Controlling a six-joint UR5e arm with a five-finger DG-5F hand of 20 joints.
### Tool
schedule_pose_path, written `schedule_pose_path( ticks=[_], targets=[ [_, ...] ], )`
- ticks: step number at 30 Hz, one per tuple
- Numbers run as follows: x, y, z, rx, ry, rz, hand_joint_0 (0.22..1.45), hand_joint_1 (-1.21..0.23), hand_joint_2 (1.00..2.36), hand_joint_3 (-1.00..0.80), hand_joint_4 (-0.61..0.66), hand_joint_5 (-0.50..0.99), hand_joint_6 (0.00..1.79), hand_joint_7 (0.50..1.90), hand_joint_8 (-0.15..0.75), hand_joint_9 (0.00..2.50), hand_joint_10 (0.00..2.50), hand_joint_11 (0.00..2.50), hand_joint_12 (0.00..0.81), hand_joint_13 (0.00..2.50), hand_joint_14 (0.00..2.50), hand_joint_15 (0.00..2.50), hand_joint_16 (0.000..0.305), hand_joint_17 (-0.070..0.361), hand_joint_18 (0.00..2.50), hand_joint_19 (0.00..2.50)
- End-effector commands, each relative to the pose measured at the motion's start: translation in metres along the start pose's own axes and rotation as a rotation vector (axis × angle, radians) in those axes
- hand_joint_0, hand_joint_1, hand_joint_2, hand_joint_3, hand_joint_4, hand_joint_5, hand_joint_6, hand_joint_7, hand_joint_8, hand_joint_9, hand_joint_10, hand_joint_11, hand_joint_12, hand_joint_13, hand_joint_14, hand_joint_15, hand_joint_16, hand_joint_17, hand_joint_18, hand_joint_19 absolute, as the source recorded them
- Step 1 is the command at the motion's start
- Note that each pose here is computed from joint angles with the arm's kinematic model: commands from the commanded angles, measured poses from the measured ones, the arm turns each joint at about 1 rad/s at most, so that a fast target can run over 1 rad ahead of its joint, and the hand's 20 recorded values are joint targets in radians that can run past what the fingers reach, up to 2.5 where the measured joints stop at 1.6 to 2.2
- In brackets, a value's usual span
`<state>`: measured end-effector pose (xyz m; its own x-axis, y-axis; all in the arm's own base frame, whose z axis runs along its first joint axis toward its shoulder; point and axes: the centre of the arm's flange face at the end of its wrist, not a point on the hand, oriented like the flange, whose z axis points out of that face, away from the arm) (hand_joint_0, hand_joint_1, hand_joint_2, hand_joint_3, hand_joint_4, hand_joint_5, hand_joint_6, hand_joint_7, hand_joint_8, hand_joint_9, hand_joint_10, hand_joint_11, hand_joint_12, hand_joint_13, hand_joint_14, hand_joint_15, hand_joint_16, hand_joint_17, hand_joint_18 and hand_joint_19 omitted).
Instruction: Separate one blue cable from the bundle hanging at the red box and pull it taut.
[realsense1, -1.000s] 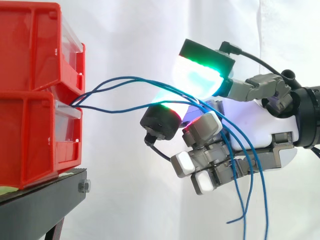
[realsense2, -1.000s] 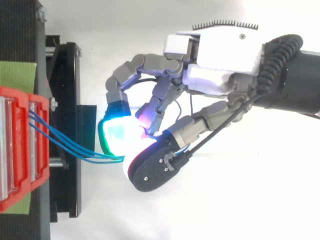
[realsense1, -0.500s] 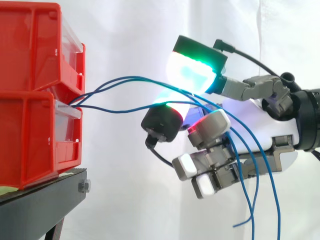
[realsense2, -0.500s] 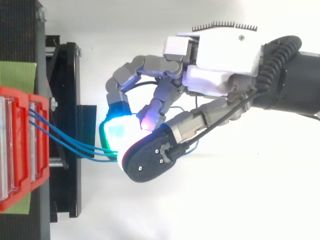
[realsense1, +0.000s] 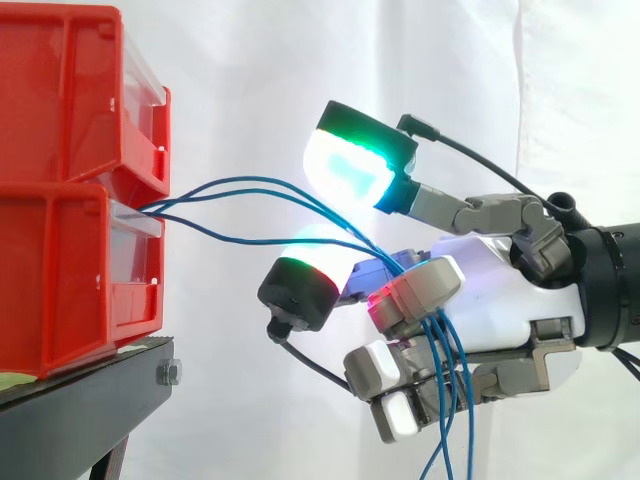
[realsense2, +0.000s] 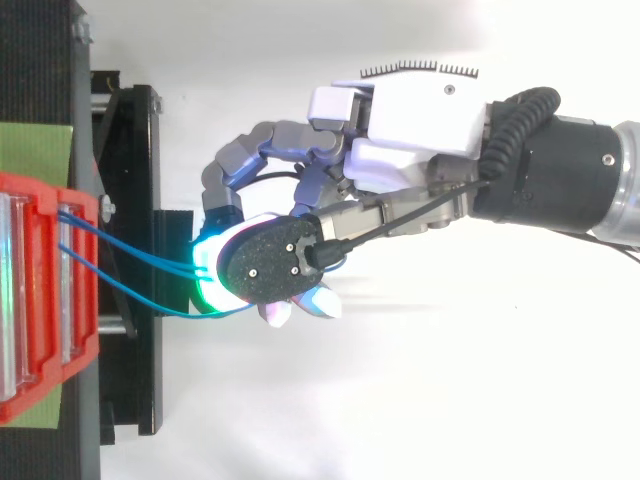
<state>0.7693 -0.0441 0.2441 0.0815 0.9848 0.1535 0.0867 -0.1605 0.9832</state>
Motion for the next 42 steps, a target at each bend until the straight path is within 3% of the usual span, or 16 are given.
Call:
schedule_pose_path(
  ticks=[1, 6, 14, 20, 29, 38, 41, 42],
  targets=[
    [0.0001, -0.0003, 0.0004, -0.001, 0.000, -0.010, 0.48, -0.58, 1.00, -0.50, 0.11, -0.17, 0.91, 1.00, 0.383, 1.40, 0.02, 1.28, 0.411, 1.13, 0.02, 0.74, 0.058, 0.131, 0.92, 0.69],
    [0.0014, -0.0008, 0.0006, -0.004, 0.004, -0.030, 0.61, -0.65, 1.00, -0.50, 0.08, -0.17, 0.90, 1.04, 0.351, 1.39, 0.02, 1.31, 0.378, 1.13, 0.03, 0.77, 0.052, 0.117, 0.88, 0.72],
    [0.0007, 0.0015, 0.0014, -0.016, 0.003, -0.031, 0.66, -0.79, 1.02, -0.30, 0.02, -0.18, 0.92, 1.06, 0.342, 1.32, 0.02, 1.30, 0.375, 1.11, 0.03, 0.76, 0.051, 0.115, 0.88, 0.69],
    [0.0018, 0.0013, 0.0014, -0.016, 0.004, -0.032, 0.78, -0.86, 1.00, -0.50, -0.06, -0.19, 0.94, 1.01, 0.320, 1.25, 0.02, 1.26, 0.358, 1.05, 0.03, 0.74, 0.049, 0.109, 0.84, 0.63],
    [0.0017, 0.0002, 0.0016, -0.014, 0.004, -0.032, 0.67, -0.91, 1.00, -0.50, 0.01, -0.17, 0.93, 1.02, 0.327, 1.24, 0.02, 1.25, 0.359, 1.00, 0.03, 0.72, 0.048, 0.107, 0.80, 0.61],
    [0.0015, 0.0001, 0.0015, -0.013, 0.002, -0.032, 0.53, -0.95, 1.00, -0.50, -0.03, -0.15, 0.91, 1.03, 0.337, 1.25, 0.02, 1.22, 0.372, 0.99, 0.03, 0.70, 0.050, 0.112, 0.79, 0.62],
    [0.0015, -0.0002, 0.0012, -0.010, 0.003, -0.033, 0.47, -0.87, 1.00, -0.50, 0.01, -0.15, 0.91, 1.02, 0.363, 1.25, 0.02, 1.21, 0.391, 0.99, 0.02, 0.69, 0.054, 0.122, 0.80, 0.62],
    [0.0017, -0.0002, 0.0012, -0.010, 0.005, -0.033, 0.50, -0.73, 1.00, -0.50, 0.02, -0.15, 0.90, 1.02, 0.357, 1.27, 0.02, 1.20, 0.385, 0.98, 0.02, 0.69, 0.053, 0.119, 0.79, 0.63]
  ],
)
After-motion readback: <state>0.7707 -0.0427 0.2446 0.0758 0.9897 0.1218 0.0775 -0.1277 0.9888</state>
